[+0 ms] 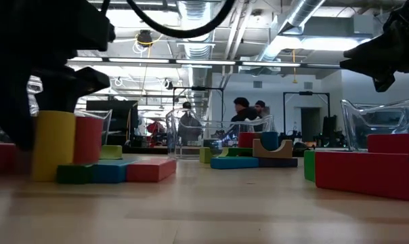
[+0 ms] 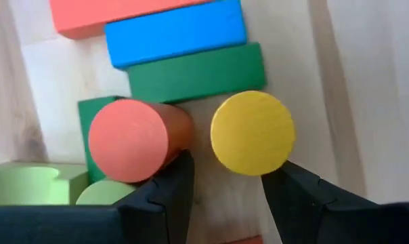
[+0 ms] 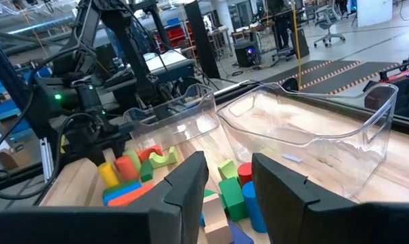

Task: Sort blocks by size
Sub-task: Put the yellow cylindrical block into the top transparent bin

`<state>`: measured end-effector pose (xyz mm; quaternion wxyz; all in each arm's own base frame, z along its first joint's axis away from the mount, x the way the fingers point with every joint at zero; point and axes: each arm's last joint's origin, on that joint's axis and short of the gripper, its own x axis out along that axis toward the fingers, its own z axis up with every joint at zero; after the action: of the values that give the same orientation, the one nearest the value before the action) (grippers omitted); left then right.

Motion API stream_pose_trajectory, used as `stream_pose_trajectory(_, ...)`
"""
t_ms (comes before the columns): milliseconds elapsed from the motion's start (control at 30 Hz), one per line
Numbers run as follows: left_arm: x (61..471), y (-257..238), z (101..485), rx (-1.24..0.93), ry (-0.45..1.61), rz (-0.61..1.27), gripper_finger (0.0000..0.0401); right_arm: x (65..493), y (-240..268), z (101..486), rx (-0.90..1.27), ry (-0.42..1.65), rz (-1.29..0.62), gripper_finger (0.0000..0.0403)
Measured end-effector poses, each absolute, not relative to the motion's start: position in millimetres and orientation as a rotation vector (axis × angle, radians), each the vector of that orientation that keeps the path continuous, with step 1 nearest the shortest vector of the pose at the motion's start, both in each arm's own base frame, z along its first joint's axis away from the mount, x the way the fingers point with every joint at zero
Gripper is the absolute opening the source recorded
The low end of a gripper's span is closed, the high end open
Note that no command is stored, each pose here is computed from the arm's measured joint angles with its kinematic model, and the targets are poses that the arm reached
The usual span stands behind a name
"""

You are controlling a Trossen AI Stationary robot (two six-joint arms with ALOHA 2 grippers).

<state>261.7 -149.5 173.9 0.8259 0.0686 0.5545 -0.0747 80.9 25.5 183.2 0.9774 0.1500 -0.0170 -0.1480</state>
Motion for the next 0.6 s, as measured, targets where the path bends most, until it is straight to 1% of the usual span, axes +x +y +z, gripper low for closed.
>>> stream_pose_trajectory(167,265.5,-152.6,175.6,0.097,1.156,-0.234,0.0162,80.9,25.5,183.0,0.3,-0.033,-0.298,0.0152)
stream_pose_trajectory(367,265.1,-154.1,175.9,0.087,1.152,-0.237,0.0163,80.9,25.5,182.9,0.298,-0.031,-0.299,0.0152)
stream_pose_trajectory(467,267.2,-155.3,177.0,0.087,1.125,-0.246,0.0173,80.9,25.5,182.9,0.298,-0.031,-0.299,0.0152)
stream_pose_trajectory(600,268.9,-155.6,177.7,0.098,1.1,-0.234,0.0195,80.9,25.5,182.9,0.298,-0.031,-0.299,0.0152)
